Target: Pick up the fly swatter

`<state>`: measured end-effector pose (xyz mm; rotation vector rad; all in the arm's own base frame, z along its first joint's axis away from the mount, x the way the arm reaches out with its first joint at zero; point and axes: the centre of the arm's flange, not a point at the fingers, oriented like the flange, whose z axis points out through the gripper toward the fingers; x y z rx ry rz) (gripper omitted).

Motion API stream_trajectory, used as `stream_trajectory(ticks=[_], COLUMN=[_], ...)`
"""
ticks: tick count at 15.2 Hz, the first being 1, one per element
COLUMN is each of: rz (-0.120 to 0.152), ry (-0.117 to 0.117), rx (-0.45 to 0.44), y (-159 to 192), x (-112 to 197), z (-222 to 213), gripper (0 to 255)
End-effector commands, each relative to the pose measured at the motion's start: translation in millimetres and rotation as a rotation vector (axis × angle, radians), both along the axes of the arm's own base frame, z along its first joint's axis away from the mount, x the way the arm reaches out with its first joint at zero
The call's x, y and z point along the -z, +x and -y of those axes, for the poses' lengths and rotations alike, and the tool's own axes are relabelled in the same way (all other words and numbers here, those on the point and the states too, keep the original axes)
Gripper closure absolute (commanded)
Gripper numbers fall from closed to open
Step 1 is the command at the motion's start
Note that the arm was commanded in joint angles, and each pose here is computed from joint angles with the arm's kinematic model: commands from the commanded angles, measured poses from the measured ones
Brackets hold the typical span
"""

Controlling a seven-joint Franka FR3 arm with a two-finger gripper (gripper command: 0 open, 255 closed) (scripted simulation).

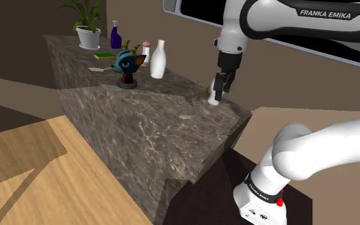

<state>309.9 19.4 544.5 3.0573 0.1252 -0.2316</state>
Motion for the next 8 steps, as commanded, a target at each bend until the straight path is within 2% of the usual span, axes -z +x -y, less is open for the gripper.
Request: stream_trajectory(ticks=[1,8], rz=[0.000,-0.017], ry=[0.000,0.036], rx=[0.000,-0.246], y=[0.0,7.3], x=[0.0,20.5], z=[0.0,89.4], gripper=[0,0])
